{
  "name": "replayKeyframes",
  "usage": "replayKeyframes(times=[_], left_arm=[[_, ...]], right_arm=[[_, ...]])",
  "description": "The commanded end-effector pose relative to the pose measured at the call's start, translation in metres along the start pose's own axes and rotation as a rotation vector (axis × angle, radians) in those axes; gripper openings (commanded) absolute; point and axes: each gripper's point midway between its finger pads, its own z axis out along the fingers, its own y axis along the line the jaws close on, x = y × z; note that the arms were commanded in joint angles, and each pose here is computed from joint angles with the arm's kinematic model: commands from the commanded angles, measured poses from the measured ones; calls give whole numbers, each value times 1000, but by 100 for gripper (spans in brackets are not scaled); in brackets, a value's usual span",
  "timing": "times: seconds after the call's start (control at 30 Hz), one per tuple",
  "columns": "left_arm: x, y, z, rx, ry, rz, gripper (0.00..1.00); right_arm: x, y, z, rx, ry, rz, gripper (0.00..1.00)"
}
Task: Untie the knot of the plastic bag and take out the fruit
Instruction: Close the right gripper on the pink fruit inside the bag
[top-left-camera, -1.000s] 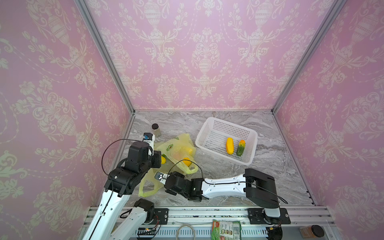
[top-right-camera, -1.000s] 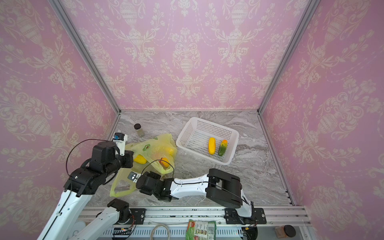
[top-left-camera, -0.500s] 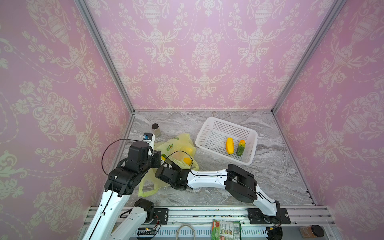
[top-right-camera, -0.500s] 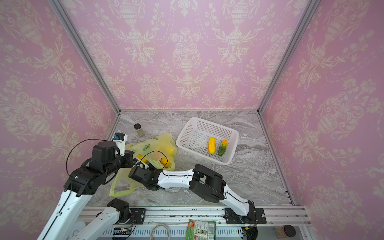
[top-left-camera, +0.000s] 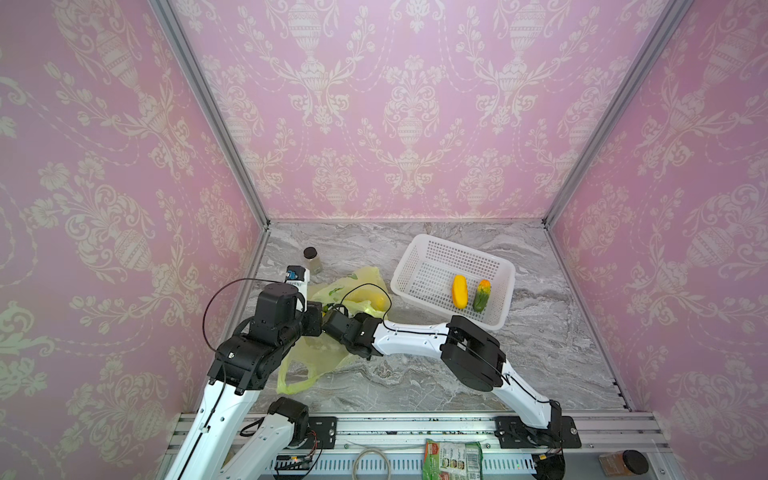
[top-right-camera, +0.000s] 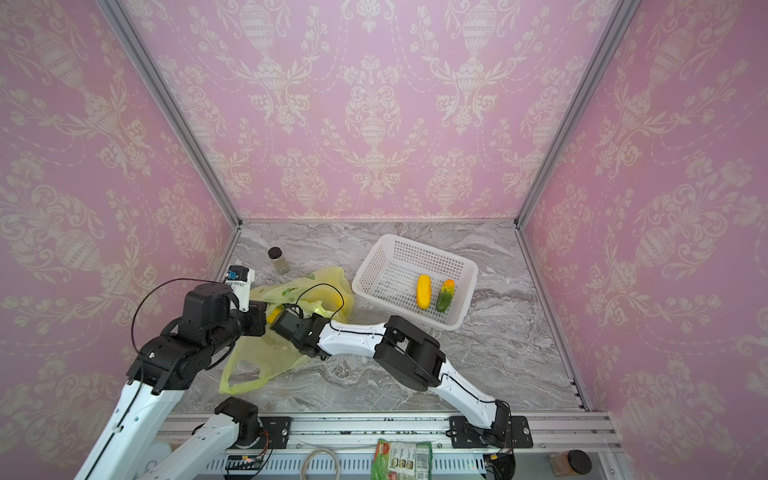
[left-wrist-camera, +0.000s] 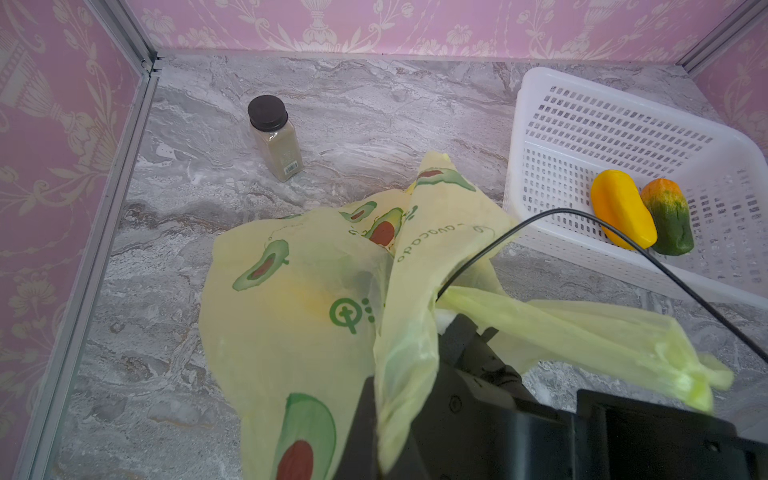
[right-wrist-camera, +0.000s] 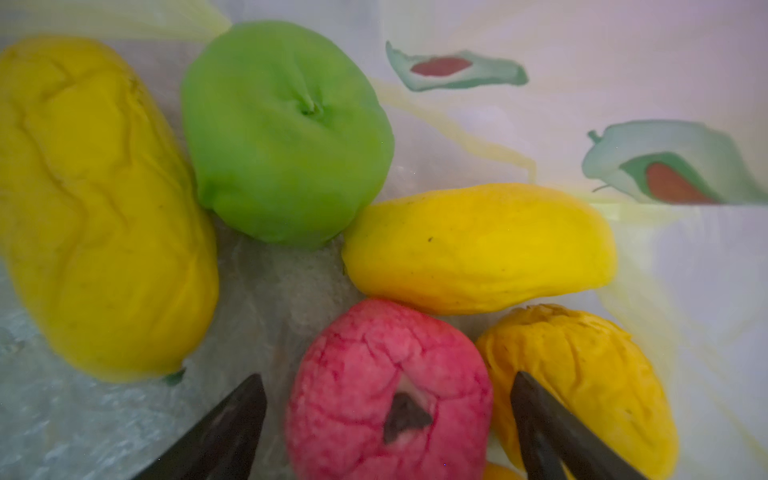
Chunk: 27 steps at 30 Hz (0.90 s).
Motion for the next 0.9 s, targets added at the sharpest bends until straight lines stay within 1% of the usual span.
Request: replayKeyframes(times=[0.0, 0.17, 0.2, 0.33, 0.43, 0.47, 0.57, 0.63, 0.77, 0.87], left_arm=[[2, -2, -1, 17, -1, -9, 0], [3, -3, 1, 19, 9, -8, 0], [3, -3, 1, 20, 10, -8, 0], [2, -3, -1, 21, -1, -9, 0], [3, -3, 0, 21, 5, -7, 0], [3, -3, 1, 21, 9, -8, 0], [3, -2, 2, 17, 11, -8, 0], [4, -2, 3, 15, 19, -8, 0], [3, -2, 1, 14, 11, -8, 0], [3, -2, 2, 12, 13, -8, 0]], right_arm=[[7, 9, 15, -69, 44, 32, 93], [8, 9, 27, -97, 65, 56, 89], [9, 9, 28, -99, 66, 49, 86], [10, 6, 26, -90, 69, 31, 69], [6, 5, 17, -114, 64, 34, 55], [4, 4, 12, -125, 56, 35, 52], [-1, -1, -8, -148, 23, 36, 50], [-9, -2, -29, -183, -20, 37, 47], [-19, -1, -76, -290, -139, 32, 38], [-32, 4, -118, -410, -219, 24, 33]])
